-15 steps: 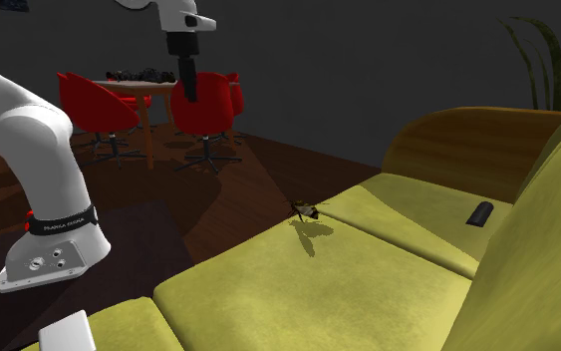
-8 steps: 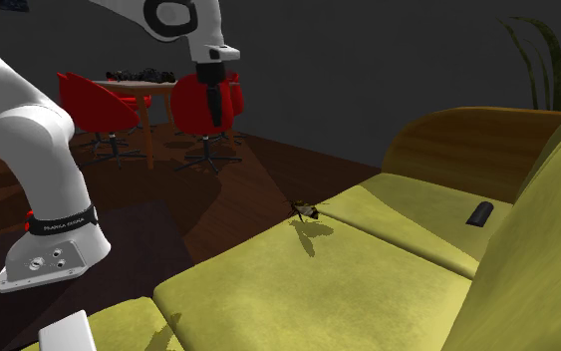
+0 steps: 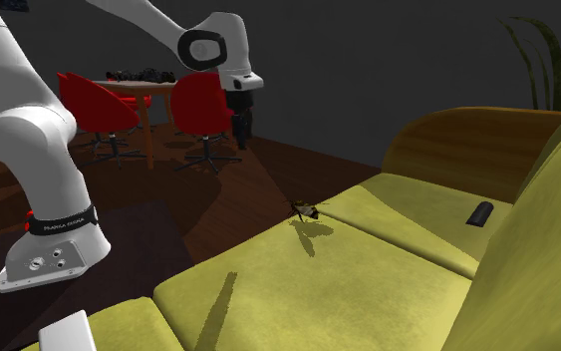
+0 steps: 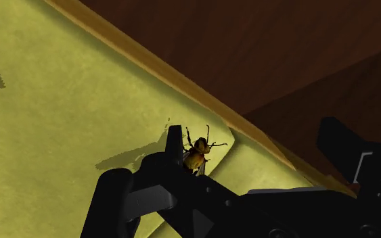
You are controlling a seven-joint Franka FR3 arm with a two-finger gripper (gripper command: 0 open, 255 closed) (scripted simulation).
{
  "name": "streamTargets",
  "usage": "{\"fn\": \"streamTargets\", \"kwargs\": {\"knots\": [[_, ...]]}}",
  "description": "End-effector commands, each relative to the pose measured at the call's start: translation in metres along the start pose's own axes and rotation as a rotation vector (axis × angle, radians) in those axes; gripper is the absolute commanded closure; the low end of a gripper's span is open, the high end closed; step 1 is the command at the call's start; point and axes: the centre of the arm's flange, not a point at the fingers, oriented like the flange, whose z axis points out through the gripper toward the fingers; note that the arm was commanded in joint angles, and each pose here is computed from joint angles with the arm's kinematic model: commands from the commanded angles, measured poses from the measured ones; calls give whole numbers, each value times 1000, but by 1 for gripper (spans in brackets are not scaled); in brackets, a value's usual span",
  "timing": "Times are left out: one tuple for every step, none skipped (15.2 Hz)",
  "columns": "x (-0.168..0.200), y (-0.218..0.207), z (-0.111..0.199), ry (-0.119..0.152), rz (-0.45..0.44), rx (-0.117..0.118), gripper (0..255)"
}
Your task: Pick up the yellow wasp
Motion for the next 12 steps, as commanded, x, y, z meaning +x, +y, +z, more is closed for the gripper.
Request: {"fn": "streamTargets", "kwargs": {"knots": [[18, 0, 22, 12, 71, 5, 0], [26, 1, 31, 17, 106, 7, 0], [35, 2, 41, 22, 140, 9, 0], [43, 3, 50, 27, 174, 11, 0], [52, 4, 60, 32, 208, 13, 0], [60, 6, 69, 37, 242, 15, 0], [69, 8, 78, 42, 277, 16, 0], [77, 10, 87, 47, 311, 18, 0], [86, 13, 96, 52, 345, 20, 0], [94, 15, 106, 57, 379, 22, 0], [102, 18, 115, 62, 414, 24, 0], [110, 22, 124, 68, 448, 26, 0]]}}
